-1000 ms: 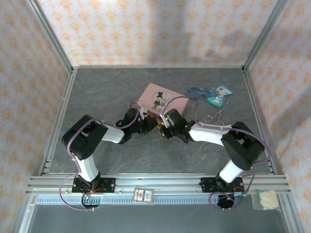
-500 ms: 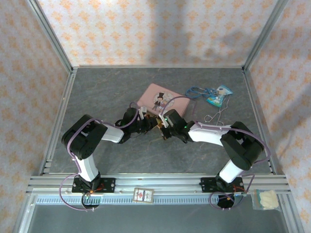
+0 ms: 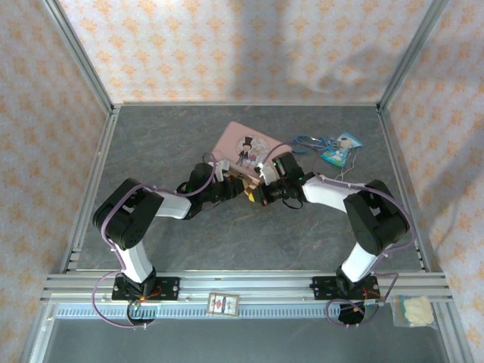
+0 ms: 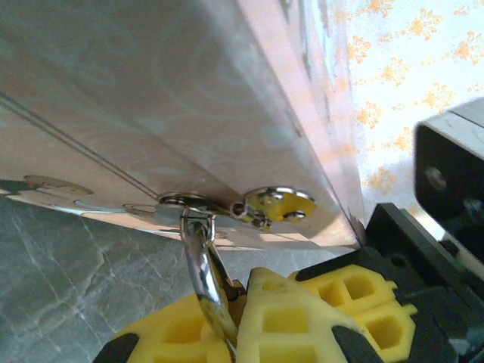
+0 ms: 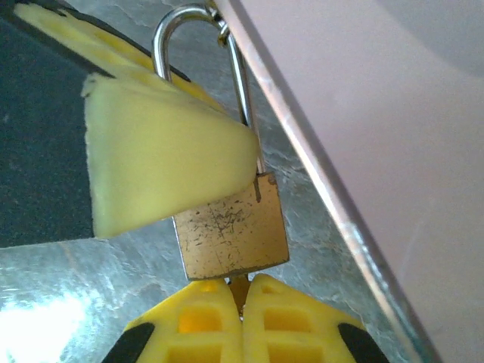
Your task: Unlock a padlock with a key
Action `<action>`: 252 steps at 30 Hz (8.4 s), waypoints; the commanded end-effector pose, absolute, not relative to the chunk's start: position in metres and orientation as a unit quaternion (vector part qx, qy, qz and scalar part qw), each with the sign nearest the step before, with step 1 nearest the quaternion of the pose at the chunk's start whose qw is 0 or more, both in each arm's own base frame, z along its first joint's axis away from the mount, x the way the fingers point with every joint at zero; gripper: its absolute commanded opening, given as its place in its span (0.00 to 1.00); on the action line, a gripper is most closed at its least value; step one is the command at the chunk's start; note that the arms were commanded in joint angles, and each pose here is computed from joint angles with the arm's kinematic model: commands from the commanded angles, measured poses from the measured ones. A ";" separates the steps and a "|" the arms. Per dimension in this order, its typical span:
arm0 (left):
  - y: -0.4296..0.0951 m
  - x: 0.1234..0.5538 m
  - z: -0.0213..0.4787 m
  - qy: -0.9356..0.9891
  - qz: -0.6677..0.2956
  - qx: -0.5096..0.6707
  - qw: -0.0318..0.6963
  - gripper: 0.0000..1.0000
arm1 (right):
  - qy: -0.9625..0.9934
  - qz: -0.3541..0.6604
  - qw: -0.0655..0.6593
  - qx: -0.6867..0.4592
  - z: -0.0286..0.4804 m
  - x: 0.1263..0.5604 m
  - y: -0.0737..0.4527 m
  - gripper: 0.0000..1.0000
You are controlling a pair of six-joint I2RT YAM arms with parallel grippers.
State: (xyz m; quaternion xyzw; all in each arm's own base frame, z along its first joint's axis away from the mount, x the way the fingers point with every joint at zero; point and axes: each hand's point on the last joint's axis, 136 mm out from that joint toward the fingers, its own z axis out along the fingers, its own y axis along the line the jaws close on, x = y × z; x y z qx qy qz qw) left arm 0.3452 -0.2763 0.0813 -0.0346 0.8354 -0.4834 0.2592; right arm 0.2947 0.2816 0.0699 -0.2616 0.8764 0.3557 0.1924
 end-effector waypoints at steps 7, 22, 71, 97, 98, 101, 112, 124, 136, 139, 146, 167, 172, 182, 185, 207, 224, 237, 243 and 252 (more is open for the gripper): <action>-0.287 0.282 0.068 0.839 -0.471 0.153 0.227 0.00 | 0.837 0.472 0.121 -0.249 0.079 0.287 0.288 0.00; -0.280 0.302 0.083 0.824 -0.505 0.041 0.256 0.00 | 0.870 0.419 0.167 -0.197 0.082 0.303 0.271 0.07; -0.228 0.347 0.089 0.868 -0.332 -0.157 0.333 0.63 | 0.891 0.291 0.341 -0.070 0.112 0.300 0.239 0.47; -0.179 0.322 0.097 0.827 -0.335 -0.228 0.390 0.66 | 0.918 0.127 0.356 -0.117 0.085 0.311 0.282 0.52; -0.184 0.318 0.098 0.823 -0.341 -0.230 0.391 0.66 | 0.918 0.133 0.358 -0.110 0.088 0.311 0.277 0.52; -0.197 0.309 0.098 0.817 -0.345 -0.234 0.397 0.66 | 0.916 0.157 0.357 -0.090 0.095 0.311 0.264 0.53; -0.232 0.331 0.071 0.819 -0.336 -0.236 0.400 0.61 | 0.905 0.213 0.366 -0.036 0.109 0.315 0.232 0.53; -0.255 0.358 0.032 0.856 -0.267 -0.216 0.386 0.60 | 0.902 0.213 0.375 -0.024 0.110 0.313 0.220 0.53; -0.260 0.362 0.003 0.872 -0.249 -0.207 0.369 0.30 | 0.901 0.213 0.377 -0.018 0.108 0.314 0.218 0.52; -0.259 0.361 0.009 0.867 -0.256 -0.204 0.375 0.18 | 0.904 0.216 0.370 -0.017 0.101 0.312 0.219 0.52; -0.260 0.362 0.043 0.844 -0.320 -0.210 0.376 0.00 | 0.894 0.295 0.333 -0.053 0.088 0.298 0.245 0.52; -0.274 0.356 0.125 0.727 -0.529 -0.248 0.362 0.00 | 0.769 0.575 0.245 0.132 0.115 0.288 0.280 0.32; -0.272 0.355 0.128 0.718 -0.537 -0.254 0.364 0.00 | 0.747 0.609 0.223 0.145 0.115 0.289 0.287 0.31; -0.274 0.356 0.134 0.710 -0.548 -0.255 0.362 0.00 | 0.733 0.629 0.211 0.148 0.113 0.292 0.294 0.28; -0.275 0.356 0.137 0.703 -0.555 -0.258 0.362 0.00 | 0.730 0.636 0.203 0.148 0.113 0.290 0.296 0.28; -0.268 0.334 0.166 0.653 -0.596 -0.171 0.435 0.00 | 0.561 0.775 -0.002 0.291 0.180 0.294 0.292 0.00; -0.281 0.319 0.184 0.610 -0.595 -0.040 0.521 0.00 | 0.361 0.830 -0.113 0.411 0.238 0.332 0.269 0.00; -0.264 0.338 0.157 0.622 -0.592 -0.137 0.494 0.00 | 0.446 0.829 -0.052 0.332 0.231 0.327 0.288 0.08; -0.257 0.342 0.135 0.646 -0.572 -0.176 0.473 0.00 | 0.531 0.783 0.027 0.321 0.186 0.320 0.286 0.22; -0.253 0.348 0.107 0.725 -0.489 -0.188 0.447 0.00 | 0.713 0.627 0.134 0.285 0.104 0.303 0.271 0.41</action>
